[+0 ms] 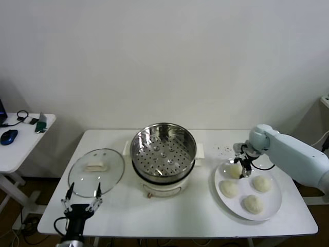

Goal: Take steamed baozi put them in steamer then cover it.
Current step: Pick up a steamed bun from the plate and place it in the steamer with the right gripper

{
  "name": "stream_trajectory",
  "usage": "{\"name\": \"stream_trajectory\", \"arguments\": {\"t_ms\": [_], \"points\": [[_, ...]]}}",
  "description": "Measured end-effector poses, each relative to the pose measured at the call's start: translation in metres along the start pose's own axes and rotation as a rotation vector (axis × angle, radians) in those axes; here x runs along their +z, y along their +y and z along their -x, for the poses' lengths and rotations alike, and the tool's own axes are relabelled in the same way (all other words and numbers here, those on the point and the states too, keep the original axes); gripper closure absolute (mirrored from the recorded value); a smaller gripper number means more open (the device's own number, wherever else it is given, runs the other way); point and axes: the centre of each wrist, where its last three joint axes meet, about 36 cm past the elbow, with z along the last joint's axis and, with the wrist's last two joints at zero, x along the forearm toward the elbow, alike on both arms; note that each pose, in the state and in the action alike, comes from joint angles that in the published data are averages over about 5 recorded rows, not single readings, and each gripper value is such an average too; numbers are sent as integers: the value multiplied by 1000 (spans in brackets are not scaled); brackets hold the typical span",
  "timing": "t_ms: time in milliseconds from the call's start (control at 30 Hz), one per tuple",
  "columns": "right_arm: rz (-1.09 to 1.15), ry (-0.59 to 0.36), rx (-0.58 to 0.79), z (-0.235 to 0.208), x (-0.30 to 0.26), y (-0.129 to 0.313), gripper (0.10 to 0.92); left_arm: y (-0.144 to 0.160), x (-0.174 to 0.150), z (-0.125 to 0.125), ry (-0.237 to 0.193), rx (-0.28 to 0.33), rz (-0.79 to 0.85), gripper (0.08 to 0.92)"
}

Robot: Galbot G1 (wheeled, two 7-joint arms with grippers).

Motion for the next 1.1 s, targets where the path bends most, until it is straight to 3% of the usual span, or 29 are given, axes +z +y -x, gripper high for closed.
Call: {"name": "stream_trajectory", "arguments": {"t_ms": [333,700,900,1100], "points": [[-198,-3,88,-87,-44,-40,293,0,-1,-4,4,7,3,177],[-610,61,216,-210,-153,-72,285,-2,-4,-5,2,25,1,177],[-834,111,248,-239,-223,-71,284,-2,-4,-8,11,40,6,177],[-1034,177,256,-239,-283,-65,284,-2,-4,-9,18,48,12,177]]}}
